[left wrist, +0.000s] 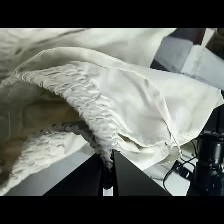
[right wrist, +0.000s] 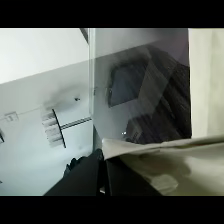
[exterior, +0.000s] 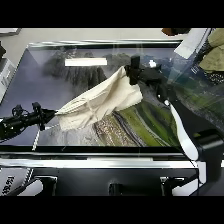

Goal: Fold the clothes and pants, and hang the long-sleeved shirts on hangers.

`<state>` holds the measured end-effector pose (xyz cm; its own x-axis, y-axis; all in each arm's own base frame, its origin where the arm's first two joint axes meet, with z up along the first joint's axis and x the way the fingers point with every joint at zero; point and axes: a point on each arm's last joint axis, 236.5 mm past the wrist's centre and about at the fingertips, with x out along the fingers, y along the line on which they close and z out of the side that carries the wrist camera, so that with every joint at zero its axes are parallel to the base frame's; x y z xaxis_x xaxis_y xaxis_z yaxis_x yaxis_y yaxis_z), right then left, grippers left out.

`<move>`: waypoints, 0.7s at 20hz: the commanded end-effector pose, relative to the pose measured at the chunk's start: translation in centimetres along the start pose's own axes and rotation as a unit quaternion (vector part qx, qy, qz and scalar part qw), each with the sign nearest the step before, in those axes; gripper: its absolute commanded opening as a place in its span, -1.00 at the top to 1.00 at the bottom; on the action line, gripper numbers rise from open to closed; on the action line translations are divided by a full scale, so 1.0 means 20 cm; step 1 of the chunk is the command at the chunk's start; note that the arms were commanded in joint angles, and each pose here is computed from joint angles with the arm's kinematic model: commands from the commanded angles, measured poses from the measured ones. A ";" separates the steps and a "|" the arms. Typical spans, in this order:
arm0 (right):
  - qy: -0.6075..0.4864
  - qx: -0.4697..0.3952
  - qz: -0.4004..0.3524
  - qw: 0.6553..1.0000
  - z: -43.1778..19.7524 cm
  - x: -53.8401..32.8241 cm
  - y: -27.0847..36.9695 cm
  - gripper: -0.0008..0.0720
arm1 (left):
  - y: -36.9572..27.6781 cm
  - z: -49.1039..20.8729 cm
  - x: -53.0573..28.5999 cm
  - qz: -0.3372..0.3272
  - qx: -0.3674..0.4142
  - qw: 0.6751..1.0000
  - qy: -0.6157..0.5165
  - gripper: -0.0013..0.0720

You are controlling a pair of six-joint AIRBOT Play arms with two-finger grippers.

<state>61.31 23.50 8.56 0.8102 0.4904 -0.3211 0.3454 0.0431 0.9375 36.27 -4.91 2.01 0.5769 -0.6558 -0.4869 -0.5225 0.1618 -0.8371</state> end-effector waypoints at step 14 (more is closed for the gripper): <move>0.018 -0.131 -0.049 0.990 0.13 0.07 -0.20 -0.39 | 0.16 0.47 -0.04 0.025 -0.040 0.985 -0.165 0.21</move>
<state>63.02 23.08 3.18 0.7960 0.4651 -0.3874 0.3435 0.1800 0.9218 39.58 0.94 -2.23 0.6852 -0.4389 -0.5813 -0.5939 0.1253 -0.7947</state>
